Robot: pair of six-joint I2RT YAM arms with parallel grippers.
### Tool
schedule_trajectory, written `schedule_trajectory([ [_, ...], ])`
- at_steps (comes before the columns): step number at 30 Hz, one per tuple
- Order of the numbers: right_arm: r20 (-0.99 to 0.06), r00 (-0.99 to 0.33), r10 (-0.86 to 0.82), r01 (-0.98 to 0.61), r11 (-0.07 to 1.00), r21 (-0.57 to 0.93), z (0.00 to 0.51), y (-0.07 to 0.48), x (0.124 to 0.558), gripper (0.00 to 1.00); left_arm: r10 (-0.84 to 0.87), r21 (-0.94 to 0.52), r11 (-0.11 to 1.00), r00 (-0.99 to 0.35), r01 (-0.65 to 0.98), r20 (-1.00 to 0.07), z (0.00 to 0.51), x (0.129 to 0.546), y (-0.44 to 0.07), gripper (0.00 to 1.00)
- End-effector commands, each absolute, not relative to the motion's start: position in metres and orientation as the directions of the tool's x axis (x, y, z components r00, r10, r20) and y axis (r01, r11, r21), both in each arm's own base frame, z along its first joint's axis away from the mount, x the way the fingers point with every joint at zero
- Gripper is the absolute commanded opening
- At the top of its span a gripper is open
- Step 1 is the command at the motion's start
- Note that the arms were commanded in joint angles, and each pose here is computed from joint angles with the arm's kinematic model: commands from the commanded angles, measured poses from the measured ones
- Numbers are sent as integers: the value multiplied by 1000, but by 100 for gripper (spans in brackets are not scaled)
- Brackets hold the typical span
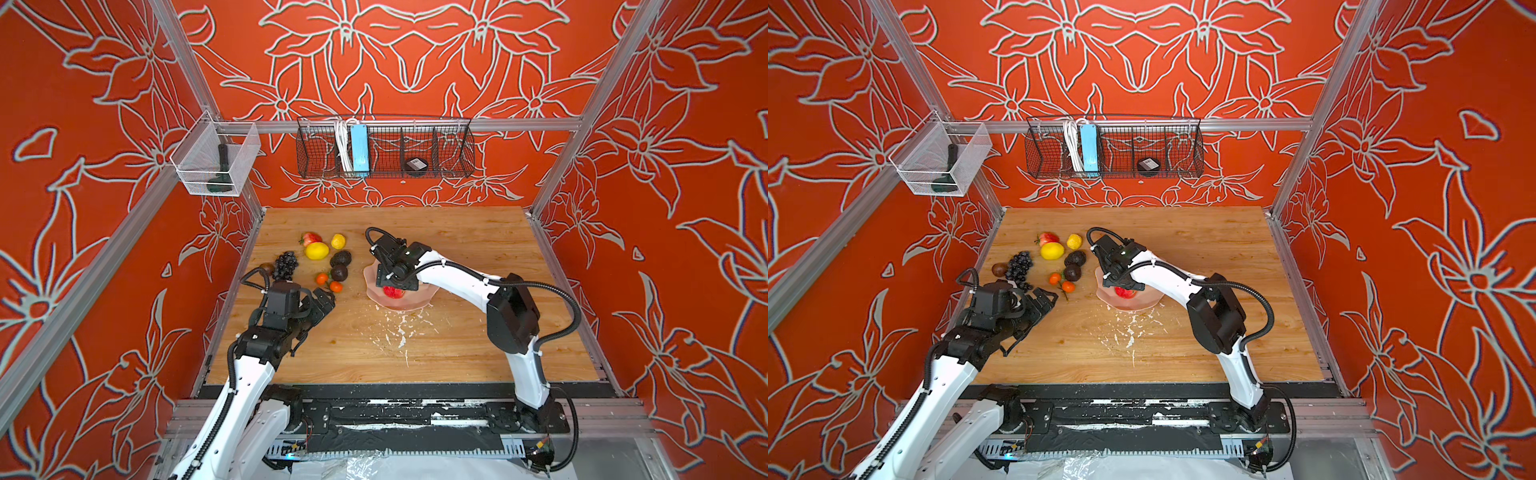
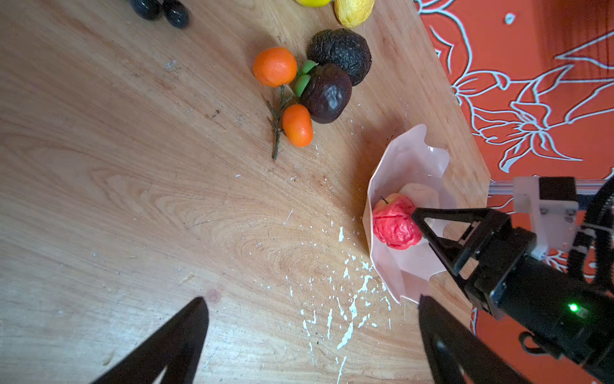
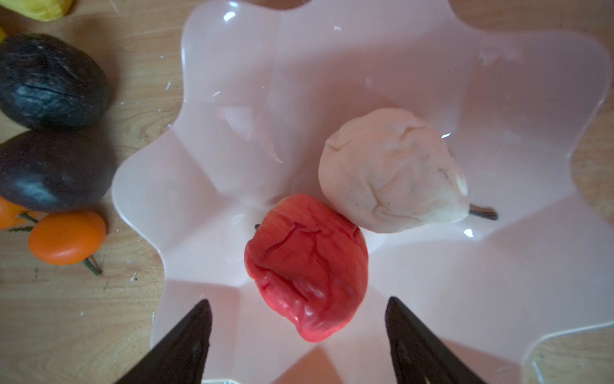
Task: Place and organize the fake fruits in the fruit bowl
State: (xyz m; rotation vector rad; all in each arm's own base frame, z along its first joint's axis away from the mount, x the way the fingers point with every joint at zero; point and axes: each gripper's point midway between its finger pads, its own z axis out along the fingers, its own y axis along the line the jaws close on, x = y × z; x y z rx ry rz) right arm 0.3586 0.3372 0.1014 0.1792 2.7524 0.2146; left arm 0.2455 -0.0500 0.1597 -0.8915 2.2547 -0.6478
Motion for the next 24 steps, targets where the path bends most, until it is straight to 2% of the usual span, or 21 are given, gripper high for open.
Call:
schedule_trajectory([
  [1,-323,-919,226,176,968,177,88,340,356,84,-721,-610,666,-581,-431,-377,155,242,-47,98],
  [11,-266,-930,255,224,964,141,61,341,359,85,-716,-609,669,-586,-425,-378,152,241,-49,98],
  [24,-305,-920,245,204,966,162,61,329,366,78,-712,-624,666,-596,-409,-370,156,246,-54,98],
])
